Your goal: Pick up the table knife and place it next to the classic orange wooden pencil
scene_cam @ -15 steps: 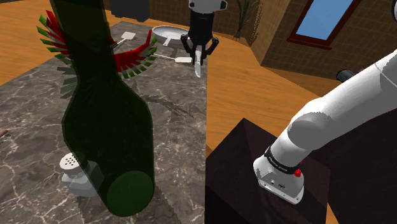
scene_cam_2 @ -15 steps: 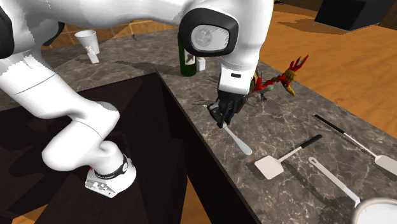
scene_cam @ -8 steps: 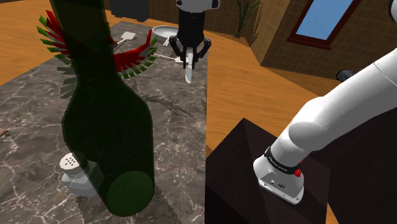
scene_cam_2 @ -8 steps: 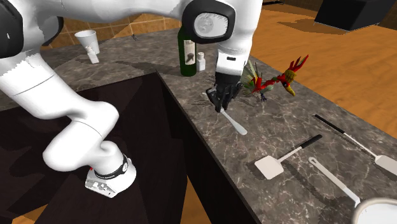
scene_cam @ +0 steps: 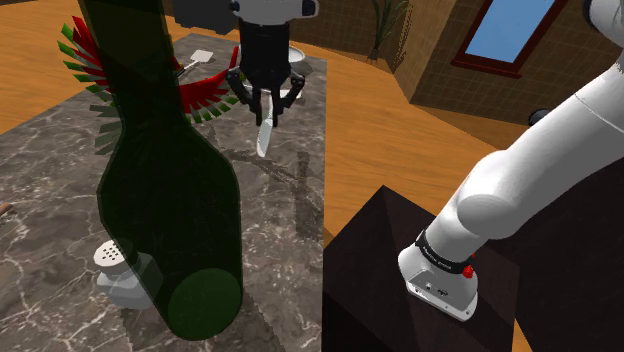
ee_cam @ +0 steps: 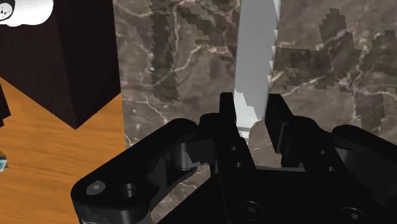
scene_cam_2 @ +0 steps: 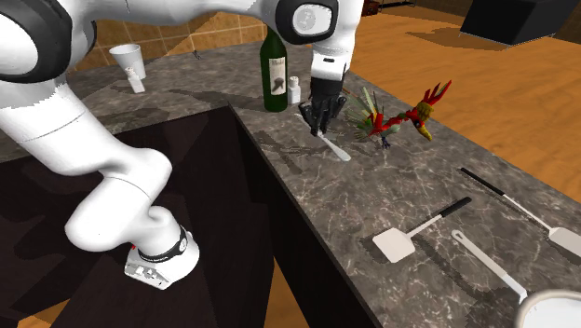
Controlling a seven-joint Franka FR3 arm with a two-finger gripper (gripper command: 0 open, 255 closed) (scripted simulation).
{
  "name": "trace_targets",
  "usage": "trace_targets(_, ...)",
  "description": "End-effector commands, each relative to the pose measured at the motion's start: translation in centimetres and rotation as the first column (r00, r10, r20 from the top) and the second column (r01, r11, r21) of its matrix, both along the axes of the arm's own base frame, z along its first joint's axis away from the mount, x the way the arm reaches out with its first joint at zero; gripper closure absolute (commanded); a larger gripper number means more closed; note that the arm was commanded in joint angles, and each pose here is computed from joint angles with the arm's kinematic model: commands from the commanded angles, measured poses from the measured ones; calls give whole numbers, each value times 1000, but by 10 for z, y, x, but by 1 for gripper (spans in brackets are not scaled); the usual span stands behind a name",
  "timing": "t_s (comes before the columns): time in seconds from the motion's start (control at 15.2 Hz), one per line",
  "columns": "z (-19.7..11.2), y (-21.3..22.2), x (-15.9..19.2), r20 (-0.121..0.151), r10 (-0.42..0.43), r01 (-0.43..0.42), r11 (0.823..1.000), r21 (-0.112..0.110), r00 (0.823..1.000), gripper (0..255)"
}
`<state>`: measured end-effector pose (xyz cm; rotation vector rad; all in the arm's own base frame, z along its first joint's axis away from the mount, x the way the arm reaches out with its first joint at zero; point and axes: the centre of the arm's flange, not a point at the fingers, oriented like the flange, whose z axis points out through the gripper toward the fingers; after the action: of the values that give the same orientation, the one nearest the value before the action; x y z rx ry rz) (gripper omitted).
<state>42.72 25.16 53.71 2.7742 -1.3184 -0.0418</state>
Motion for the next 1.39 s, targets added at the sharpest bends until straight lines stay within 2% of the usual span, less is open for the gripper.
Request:
trace_targets(0.0, -1, 24, -3, 0, -2, 2, 1000, 0, 1000, 255)
trace_targets(1.32, 0, 285, -44, 0, -2, 2, 1000, 0, 1000, 255)
